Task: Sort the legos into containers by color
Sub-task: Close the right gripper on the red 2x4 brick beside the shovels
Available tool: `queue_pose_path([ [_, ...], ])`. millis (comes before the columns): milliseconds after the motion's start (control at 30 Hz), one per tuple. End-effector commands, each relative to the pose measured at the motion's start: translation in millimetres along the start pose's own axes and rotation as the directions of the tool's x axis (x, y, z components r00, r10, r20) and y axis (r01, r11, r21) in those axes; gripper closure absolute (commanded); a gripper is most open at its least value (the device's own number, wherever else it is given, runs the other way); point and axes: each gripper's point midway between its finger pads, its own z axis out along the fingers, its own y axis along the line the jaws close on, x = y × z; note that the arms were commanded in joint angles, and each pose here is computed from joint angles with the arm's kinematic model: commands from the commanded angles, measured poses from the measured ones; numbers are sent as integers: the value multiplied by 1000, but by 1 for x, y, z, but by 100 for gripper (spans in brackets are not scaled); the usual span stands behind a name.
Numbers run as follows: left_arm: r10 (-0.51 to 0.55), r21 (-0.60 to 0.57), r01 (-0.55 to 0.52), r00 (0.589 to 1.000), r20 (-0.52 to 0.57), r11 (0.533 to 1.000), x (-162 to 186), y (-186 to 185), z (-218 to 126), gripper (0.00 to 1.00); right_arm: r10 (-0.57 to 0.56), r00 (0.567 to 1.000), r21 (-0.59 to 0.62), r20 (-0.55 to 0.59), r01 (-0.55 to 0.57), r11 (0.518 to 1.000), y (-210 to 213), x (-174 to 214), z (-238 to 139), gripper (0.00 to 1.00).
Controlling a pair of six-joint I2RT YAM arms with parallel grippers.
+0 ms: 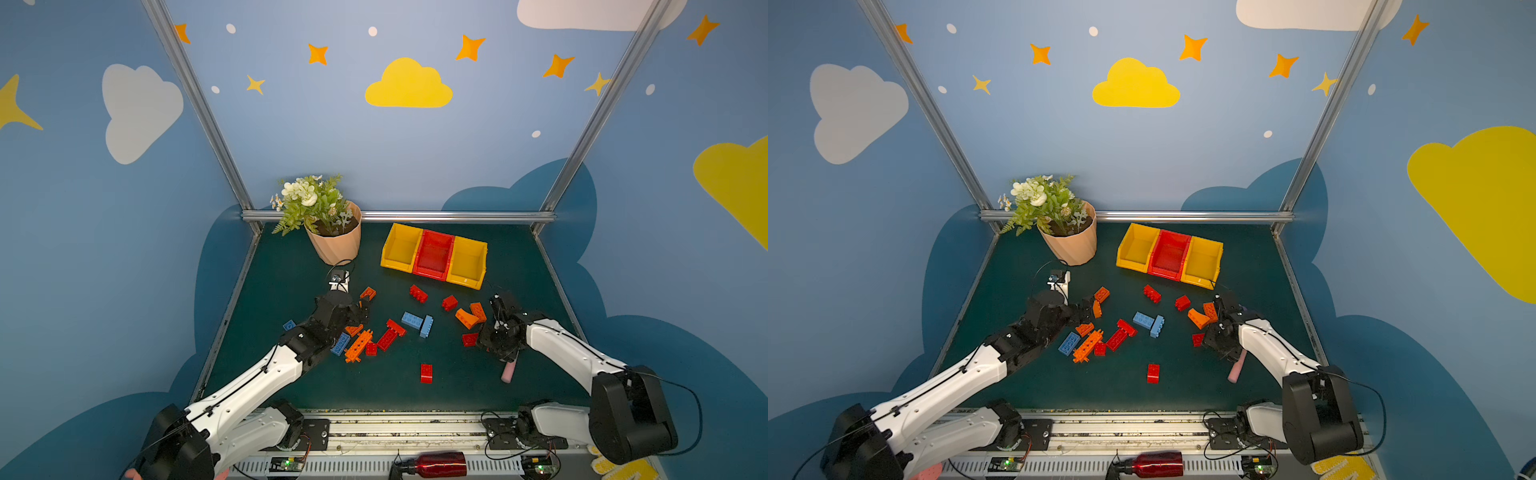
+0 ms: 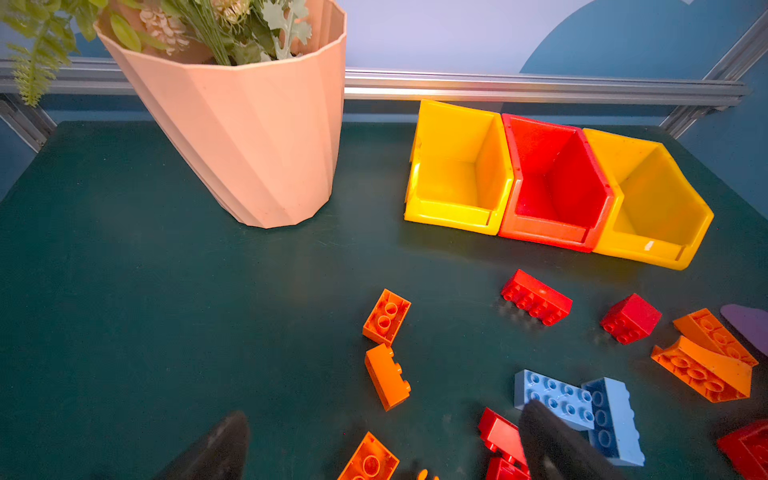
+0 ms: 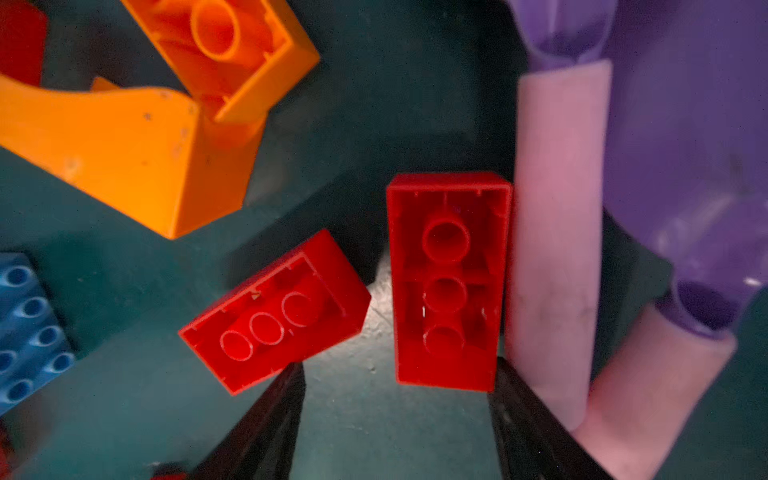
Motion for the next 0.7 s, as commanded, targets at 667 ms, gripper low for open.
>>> queue_pose_path([
  [667, 5, -25, -4, 1000, 13, 1000, 0, 4, 1, 0, 42, 999, -50, -8, -43, 998, 8, -26, 3, 38],
])
